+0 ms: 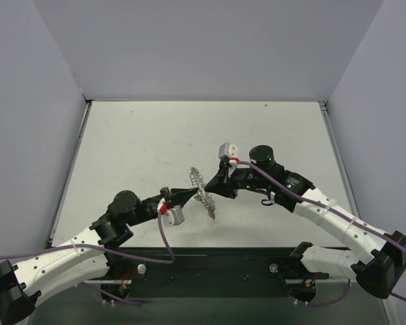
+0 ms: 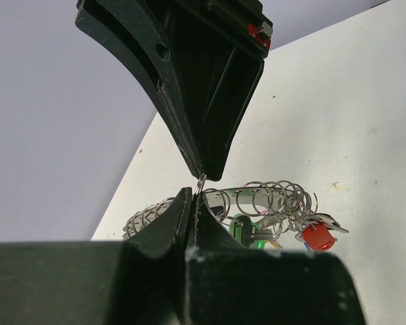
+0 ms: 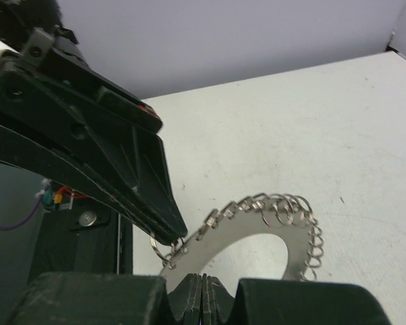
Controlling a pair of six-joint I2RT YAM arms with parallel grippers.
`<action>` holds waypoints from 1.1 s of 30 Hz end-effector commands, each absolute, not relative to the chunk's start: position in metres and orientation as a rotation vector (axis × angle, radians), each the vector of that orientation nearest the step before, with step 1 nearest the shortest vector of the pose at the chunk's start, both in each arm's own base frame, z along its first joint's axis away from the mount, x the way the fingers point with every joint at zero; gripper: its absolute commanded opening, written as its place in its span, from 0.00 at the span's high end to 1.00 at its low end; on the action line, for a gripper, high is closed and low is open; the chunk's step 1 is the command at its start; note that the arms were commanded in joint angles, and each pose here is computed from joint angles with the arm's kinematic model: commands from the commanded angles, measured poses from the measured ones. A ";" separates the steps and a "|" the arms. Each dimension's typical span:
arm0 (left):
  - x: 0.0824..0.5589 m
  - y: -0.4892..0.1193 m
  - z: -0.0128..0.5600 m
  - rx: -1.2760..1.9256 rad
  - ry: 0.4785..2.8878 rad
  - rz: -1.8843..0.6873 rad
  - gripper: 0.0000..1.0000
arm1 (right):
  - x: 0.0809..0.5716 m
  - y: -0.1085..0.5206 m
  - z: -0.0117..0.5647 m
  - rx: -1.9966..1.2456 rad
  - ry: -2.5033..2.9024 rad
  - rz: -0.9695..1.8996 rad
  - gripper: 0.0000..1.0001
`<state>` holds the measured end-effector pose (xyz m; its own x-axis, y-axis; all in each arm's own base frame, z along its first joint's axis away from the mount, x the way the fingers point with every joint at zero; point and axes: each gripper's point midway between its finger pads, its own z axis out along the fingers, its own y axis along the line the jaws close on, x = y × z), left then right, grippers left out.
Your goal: Put the keys on the keyring
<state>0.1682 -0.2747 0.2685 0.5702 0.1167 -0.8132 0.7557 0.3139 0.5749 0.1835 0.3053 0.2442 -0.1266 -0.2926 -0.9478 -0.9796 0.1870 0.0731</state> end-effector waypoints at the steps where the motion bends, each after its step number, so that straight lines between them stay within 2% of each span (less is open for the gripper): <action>1: 0.176 -0.265 0.297 1.120 0.874 -0.446 1.00 | 0.212 0.295 0.245 -1.093 1.617 0.889 1.00; 3: 0.180 -0.260 0.291 1.118 0.918 -0.423 1.00 | 0.228 0.285 0.240 -0.986 1.678 0.867 0.99; 5: 0.186 -0.253 0.283 1.106 0.976 -0.392 1.00 | 0.244 0.278 0.230 -0.880 1.760 0.849 0.94; 6: 0.186 -0.250 0.279 1.095 0.996 -0.393 1.00 | 0.257 0.268 0.227 -0.822 1.792 0.825 0.86; 8: 0.191 -0.244 0.273 1.069 1.034 -0.377 1.00 | 0.272 0.261 0.211 -0.754 1.870 0.814 0.76; 9: 0.192 -0.242 0.272 1.049 1.051 -0.386 1.00 | 0.279 0.258 0.207 -0.700 1.905 0.817 0.66; 12: 0.196 -0.238 0.264 1.004 1.088 -0.408 1.00 | 0.308 0.244 0.186 -0.574 2.004 0.774 0.52; 15: 0.201 -0.237 0.261 0.991 1.103 -0.416 1.00 | 0.333 0.233 0.154 -0.489 2.130 0.683 0.44; 23: 0.204 -0.236 0.262 0.973 1.096 -0.438 1.00 | 0.399 0.211 0.098 -0.195 2.315 0.665 0.39; 27: 0.203 -0.237 0.264 0.975 1.080 -0.444 1.00 | 0.418 0.206 0.082 -0.150 2.351 0.620 0.38; 33: 0.202 -0.237 0.266 0.981 1.067 -0.447 1.00 | 0.426 0.203 0.053 -0.116 2.426 0.609 0.43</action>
